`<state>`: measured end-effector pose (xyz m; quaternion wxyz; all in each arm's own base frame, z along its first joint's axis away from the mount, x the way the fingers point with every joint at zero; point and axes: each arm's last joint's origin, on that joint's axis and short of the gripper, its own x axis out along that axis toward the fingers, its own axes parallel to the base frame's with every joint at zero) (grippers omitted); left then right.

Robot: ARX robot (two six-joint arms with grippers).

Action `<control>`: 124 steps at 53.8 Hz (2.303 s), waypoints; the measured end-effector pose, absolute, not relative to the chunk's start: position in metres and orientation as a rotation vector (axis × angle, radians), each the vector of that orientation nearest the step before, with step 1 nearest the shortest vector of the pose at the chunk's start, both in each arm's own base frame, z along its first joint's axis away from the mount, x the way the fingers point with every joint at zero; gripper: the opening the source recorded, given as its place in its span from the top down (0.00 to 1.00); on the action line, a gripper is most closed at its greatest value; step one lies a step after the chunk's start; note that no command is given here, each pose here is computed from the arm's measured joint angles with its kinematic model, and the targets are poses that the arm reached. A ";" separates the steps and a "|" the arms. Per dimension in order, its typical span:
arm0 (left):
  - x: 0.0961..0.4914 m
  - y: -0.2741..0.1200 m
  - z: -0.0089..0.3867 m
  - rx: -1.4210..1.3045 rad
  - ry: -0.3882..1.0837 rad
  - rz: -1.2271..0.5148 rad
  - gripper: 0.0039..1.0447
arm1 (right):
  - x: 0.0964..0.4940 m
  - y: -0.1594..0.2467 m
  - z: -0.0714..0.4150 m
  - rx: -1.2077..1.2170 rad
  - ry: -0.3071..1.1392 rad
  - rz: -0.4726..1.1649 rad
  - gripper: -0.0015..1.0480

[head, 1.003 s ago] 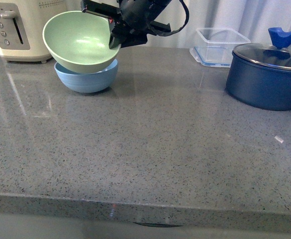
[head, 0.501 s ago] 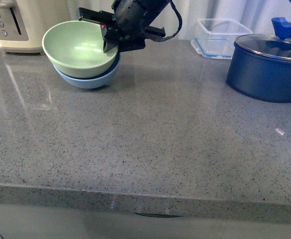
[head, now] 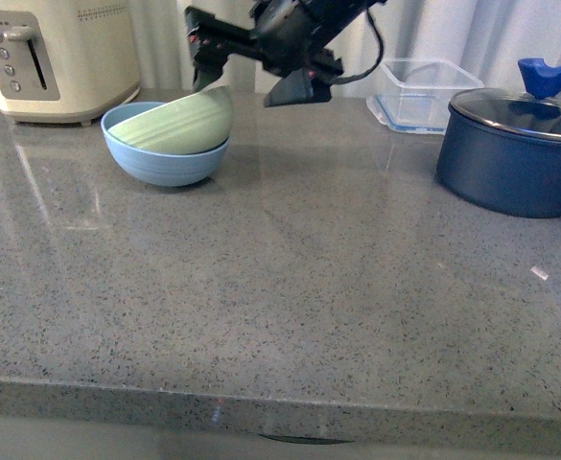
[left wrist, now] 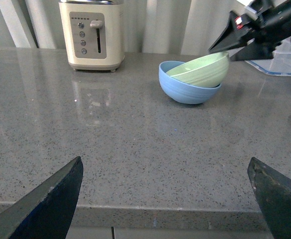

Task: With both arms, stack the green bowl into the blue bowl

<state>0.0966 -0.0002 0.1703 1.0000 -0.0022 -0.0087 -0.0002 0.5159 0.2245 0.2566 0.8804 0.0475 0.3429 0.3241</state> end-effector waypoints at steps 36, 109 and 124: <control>0.097 0.000 0.170 -0.004 -0.017 0.000 0.06 | 0.335 -0.007 0.362 0.140 0.445 0.303 0.10; 0.097 0.000 0.170 -0.004 -0.017 -0.001 0.06 | 0.154 0.000 0.188 0.002 0.007 -0.002 0.99; 0.097 0.000 0.170 -0.004 -0.017 -0.001 0.06 | 0.139 0.000 0.180 0.002 0.006 -0.002 0.99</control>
